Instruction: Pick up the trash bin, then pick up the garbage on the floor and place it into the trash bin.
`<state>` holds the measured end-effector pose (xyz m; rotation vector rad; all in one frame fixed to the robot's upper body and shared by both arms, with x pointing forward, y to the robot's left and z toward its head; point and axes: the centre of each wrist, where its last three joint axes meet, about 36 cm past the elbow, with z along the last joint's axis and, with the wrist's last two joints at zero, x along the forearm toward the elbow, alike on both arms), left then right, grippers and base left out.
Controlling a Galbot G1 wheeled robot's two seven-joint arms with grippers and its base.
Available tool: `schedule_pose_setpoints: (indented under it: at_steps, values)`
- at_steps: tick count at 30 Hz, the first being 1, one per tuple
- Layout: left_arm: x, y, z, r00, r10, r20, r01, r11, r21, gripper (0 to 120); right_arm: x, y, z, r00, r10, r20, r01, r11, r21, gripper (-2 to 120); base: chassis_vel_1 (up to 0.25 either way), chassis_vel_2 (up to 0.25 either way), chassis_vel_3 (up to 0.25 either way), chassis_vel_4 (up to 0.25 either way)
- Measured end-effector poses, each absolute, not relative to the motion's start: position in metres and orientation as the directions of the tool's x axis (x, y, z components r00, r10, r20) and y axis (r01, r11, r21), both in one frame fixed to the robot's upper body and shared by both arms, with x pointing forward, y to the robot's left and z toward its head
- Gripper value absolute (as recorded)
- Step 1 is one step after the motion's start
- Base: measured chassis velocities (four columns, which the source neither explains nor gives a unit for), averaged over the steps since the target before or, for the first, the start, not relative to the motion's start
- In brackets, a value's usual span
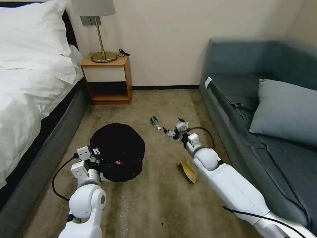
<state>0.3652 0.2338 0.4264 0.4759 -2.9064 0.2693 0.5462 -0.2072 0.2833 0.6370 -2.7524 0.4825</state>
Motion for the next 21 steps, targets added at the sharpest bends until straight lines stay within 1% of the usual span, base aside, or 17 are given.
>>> schedule_pose_setpoints:
  at_steps: [1, 2, 4, 11, 13, 21]
  values:
    - [0.364, 0.234, 0.426, -0.932, -0.297, 0.209, -0.33, 0.932, -0.147, 5, 0.546, -0.213, 0.269, -0.851, -0.366, 0.377, -0.473, 0.845, -0.25, 100, 0.0, 0.0, 0.0, 0.0]
    - [0.364, 0.234, 0.426, -0.932, -0.297, 0.209, -0.33, 0.932, -0.147, 5, 0.546, -0.213, 0.269, -0.851, -0.366, 0.377, -0.473, 0.845, -0.25, 100, 0.0, 0.0, 0.0, 0.0]
    - [0.363, 0.234, 0.426, -0.931, -0.298, 0.212, -0.331, 0.932, -0.145, 5, 0.545, -0.222, 0.248, -0.826, -0.35, 0.442, -0.487, 0.839, -0.245, 100, 0.0, 0.0, 0.0, 0.0]
    - [0.359, 0.236, 0.424, -0.928, -0.302, 0.219, -0.336, 0.931, -0.141, 5, 0.549, -0.239, 0.23, -0.791, -0.319, 0.522, -0.503, 0.824, -0.259, 100, 0.0, 0.0, 0.0, 0.0]
    - [0.355, 0.236, 0.425, -0.927, -0.304, 0.218, -0.339, 0.93, -0.142, 5, 0.55, -0.252, 0.215, -0.773, -0.285, 0.567, -0.505, 0.818, -0.277, 100, 0.0, 0.0, 0.0, 0.0]
    - [0.35, 0.24, 0.43, -0.928, -0.311, 0.207, -0.344, 0.927, -0.151, 5, 0.548, -0.27, 0.195, -0.757, -0.257, 0.601, -0.502, 0.817, -0.283, 100, 0.0, 0.0, 0.0, 0.0]
